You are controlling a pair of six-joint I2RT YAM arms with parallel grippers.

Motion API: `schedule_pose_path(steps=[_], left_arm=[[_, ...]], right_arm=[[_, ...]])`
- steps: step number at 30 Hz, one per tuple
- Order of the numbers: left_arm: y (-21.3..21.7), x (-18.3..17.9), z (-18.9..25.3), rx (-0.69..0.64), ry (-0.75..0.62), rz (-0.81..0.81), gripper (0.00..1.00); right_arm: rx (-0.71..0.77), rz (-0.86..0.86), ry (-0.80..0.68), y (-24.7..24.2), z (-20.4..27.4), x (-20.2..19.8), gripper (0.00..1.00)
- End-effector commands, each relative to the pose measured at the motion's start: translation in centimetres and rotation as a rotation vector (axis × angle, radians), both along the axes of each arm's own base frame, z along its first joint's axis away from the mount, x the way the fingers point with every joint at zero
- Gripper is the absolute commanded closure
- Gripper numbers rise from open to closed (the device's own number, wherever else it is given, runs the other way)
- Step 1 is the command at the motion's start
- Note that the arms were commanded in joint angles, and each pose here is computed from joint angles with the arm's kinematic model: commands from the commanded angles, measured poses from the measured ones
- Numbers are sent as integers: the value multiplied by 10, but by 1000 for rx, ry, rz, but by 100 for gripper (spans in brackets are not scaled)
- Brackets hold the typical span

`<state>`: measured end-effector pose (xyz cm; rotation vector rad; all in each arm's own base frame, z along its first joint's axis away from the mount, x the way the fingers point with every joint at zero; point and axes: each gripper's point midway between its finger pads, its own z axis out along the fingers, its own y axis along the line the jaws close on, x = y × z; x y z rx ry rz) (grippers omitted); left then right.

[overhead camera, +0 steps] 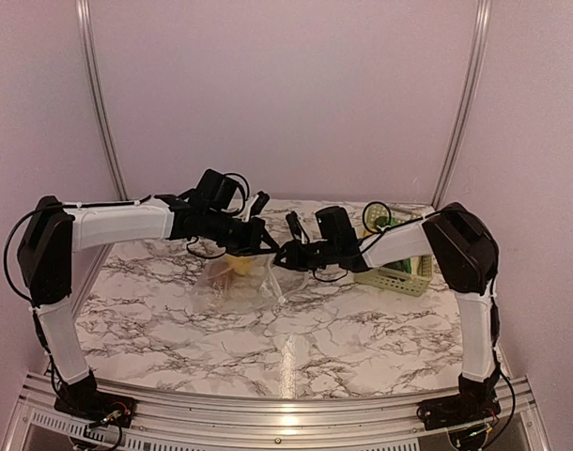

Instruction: Open the zip-top bag and remove the fake food

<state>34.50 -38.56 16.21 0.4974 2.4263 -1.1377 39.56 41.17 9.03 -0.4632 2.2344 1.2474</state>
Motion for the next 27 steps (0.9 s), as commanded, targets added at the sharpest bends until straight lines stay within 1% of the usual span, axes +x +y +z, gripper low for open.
schedule_pose_path(steps=[1, 2, 4, 5, 8, 9, 11, 15, 18, 22, 27], left_arm=[[-11, 5, 34, -45, -68, -25, 100], [-12, 3, 34, -41, -61, -35, 99], [-3, 5, 34, -33, -54, -29, 81], [8, 8, 32, -32, -37, 0, 75], [48, 28, 31, -77, -8, 113, 64], [63, 35, 28, -72, -7, 151, 60], [96, 50, 19, -29, 1, 240, 54], [150, 74, -9, 36, 72, 369, 50], [169, 81, -36, 123, 109, 387, 49], [172, 81, -67, 186, 170, 371, 49], [168, 83, -93, 205, 195, 367, 49]], right_arm=[[21, 41, 17, 18, -4, -2, 72], [18, 38, 19, 18, -7, -1, 72], [8, 29, 23, 17, -12, 0, 71], [5, 27, 29, 17, -15, 1, 70], [-3, 18, 40, 15, -21, 1, 65], [-4, 15, 45, 14, -22, 1, 64], [-4, 5, 56, 11, -25, 2, 58], [0, 3, 65, 8, -30, 4, 51], [5, 18, 69, 8, -32, 3, 48], [27, 46, 70, 12, -32, 0, 42], [39, 71, 57, 16, -30, 2, 39]])
